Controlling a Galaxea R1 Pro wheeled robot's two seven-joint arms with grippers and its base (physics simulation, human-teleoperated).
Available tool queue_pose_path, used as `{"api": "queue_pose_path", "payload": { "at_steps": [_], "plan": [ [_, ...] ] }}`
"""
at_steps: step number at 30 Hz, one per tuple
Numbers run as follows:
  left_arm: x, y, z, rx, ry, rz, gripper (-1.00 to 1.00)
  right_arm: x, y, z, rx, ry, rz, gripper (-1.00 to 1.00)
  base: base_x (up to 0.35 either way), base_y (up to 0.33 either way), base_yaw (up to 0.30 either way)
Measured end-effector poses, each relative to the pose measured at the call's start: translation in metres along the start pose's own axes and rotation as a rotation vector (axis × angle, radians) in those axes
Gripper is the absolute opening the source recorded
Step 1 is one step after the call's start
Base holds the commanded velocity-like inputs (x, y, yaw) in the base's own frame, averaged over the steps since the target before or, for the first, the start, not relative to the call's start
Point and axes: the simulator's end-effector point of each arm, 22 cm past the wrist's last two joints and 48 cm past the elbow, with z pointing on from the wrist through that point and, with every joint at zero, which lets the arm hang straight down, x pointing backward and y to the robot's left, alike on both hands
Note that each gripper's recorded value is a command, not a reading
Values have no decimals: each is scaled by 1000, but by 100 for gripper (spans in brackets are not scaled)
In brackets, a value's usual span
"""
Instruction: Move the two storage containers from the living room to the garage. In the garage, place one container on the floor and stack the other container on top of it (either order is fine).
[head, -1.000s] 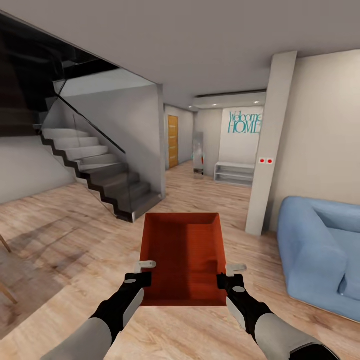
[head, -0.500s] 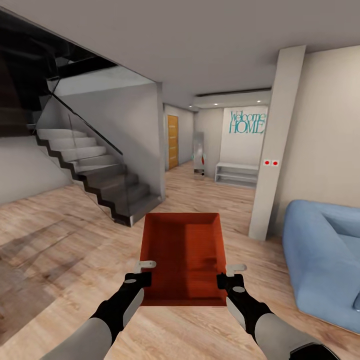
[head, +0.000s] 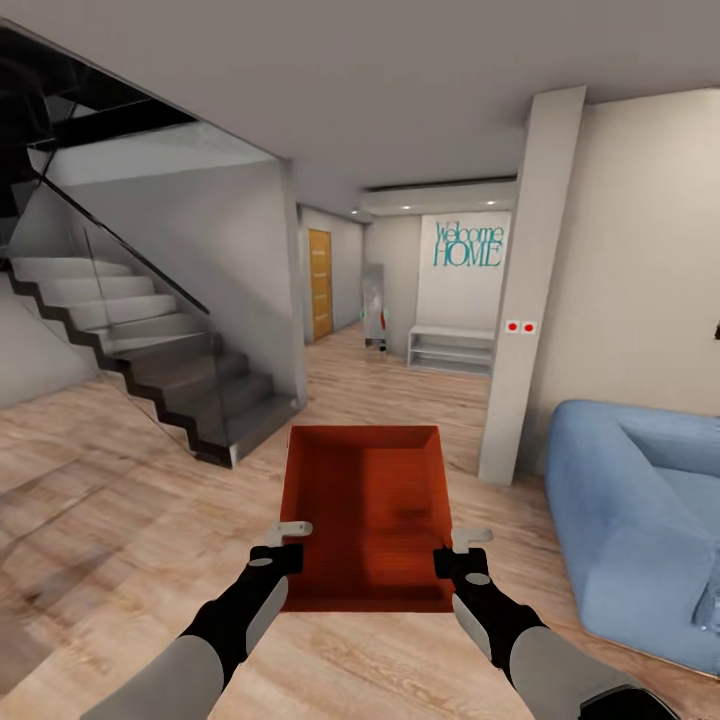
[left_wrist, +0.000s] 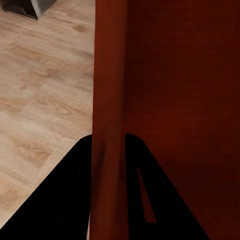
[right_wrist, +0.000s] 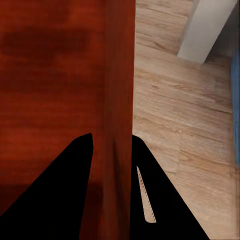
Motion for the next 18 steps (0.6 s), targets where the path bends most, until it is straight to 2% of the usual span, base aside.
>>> {"api": "queue_pose_path", "payload": {
  "at_steps": [5,18],
  "plan": [
    [0,0,0,0,0,0,-100,0,0,0,0,0,0,-100,323,0,-178],
    [-1,0,0,0,-4,1,-100,-1,0,0,0,-4,2,-100,323,0,-6]
  ]
}}
